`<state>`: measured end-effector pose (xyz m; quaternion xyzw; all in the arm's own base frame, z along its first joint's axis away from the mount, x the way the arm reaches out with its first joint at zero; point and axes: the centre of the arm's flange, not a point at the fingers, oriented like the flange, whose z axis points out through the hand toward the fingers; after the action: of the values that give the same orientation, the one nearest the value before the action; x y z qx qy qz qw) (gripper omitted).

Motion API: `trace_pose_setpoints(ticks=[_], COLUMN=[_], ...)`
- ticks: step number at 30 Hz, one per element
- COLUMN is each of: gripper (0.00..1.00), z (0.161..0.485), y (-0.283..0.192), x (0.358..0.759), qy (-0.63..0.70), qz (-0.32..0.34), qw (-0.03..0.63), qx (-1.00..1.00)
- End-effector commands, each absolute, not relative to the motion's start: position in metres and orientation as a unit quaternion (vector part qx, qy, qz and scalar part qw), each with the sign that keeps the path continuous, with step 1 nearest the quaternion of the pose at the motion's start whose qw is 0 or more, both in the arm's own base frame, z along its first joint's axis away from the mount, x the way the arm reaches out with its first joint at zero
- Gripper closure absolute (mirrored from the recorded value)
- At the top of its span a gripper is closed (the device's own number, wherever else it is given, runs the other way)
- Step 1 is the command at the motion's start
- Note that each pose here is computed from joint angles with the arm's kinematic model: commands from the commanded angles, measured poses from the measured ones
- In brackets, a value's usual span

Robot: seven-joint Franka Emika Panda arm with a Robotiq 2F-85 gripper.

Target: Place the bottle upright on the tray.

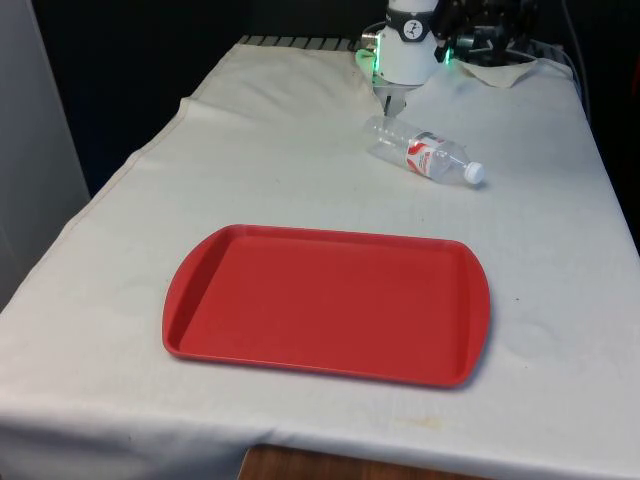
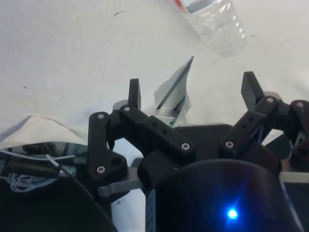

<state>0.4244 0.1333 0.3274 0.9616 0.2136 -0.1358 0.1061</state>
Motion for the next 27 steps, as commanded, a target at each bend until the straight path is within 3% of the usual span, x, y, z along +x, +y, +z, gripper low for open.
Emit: trace_pose_setpoints(ticks=[1,27], gripper=[0.00,0.00], z=[0.325,0.300], y=[0.135,0.134], x=[0.425,0.441], qy=[0.216,0.250], qz=[-0.141,-0.181], qw=[0.113,0.126], qx=[0.959,0.943])
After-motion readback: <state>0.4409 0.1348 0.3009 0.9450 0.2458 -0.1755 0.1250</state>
